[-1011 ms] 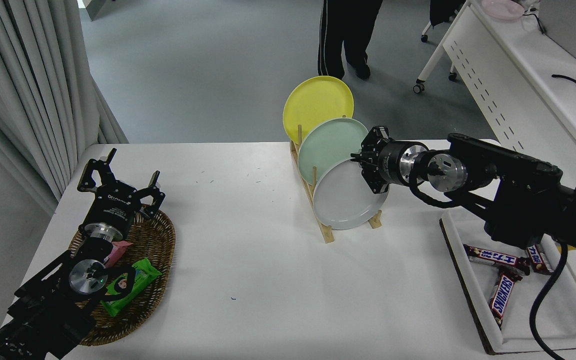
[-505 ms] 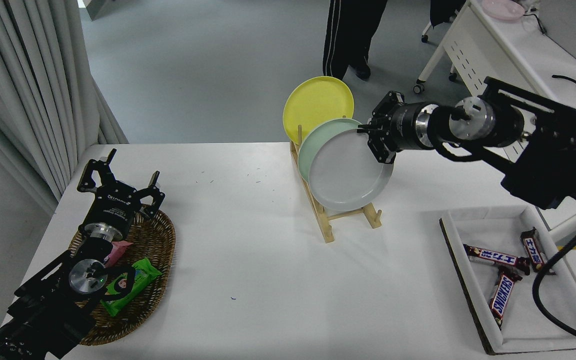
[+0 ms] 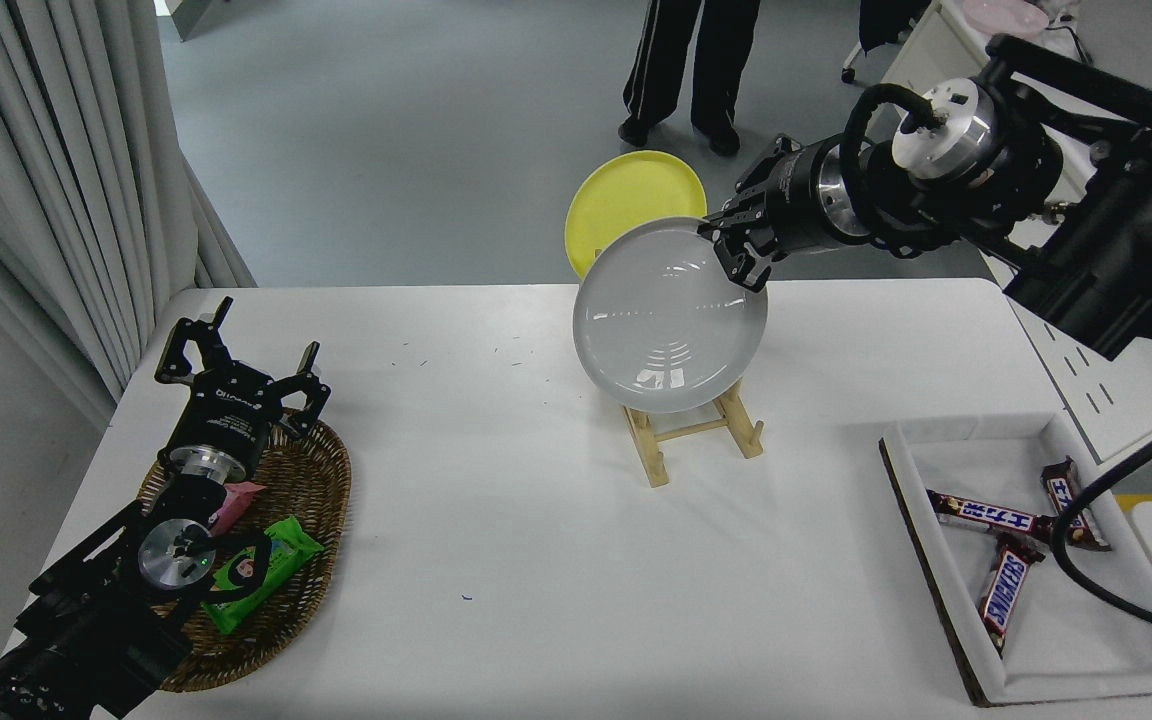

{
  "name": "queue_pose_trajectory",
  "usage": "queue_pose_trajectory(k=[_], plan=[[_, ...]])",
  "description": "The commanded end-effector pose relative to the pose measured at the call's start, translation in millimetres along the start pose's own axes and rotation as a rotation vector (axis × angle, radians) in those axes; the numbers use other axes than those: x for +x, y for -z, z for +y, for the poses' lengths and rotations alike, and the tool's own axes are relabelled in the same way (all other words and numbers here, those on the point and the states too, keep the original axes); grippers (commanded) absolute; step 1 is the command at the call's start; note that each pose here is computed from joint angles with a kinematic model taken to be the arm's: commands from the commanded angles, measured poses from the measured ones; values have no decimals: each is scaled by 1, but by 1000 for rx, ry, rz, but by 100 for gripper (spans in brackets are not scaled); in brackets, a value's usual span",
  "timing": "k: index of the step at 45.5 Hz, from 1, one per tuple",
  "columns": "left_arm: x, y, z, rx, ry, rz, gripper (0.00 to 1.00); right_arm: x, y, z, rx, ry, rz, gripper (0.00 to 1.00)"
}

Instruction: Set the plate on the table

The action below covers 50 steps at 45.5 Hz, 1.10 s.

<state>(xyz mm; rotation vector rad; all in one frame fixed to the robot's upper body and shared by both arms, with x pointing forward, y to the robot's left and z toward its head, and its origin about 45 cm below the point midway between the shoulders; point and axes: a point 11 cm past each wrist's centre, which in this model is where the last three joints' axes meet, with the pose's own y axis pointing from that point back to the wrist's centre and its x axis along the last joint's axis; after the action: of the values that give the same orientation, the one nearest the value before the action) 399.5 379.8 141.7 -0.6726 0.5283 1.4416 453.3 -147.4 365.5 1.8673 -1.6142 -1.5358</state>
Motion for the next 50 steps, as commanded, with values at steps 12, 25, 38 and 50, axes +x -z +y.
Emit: queue_pose_trajectory(k=[12, 25, 38, 50], plan=[[0, 0, 0, 0, 1, 0, 100, 65, -57, -36, -286, 84, -436, 0], [0, 0, 0, 0, -1, 0, 100, 126, -112, -68, -401, -21, -581, 0], [0, 0, 0, 0, -1, 0, 100, 155, -159, -96, -485, -90, -695, 0], [0, 0, 0, 0, -1, 0, 100, 170, -185, -113, -522, -140, -767, 0]])
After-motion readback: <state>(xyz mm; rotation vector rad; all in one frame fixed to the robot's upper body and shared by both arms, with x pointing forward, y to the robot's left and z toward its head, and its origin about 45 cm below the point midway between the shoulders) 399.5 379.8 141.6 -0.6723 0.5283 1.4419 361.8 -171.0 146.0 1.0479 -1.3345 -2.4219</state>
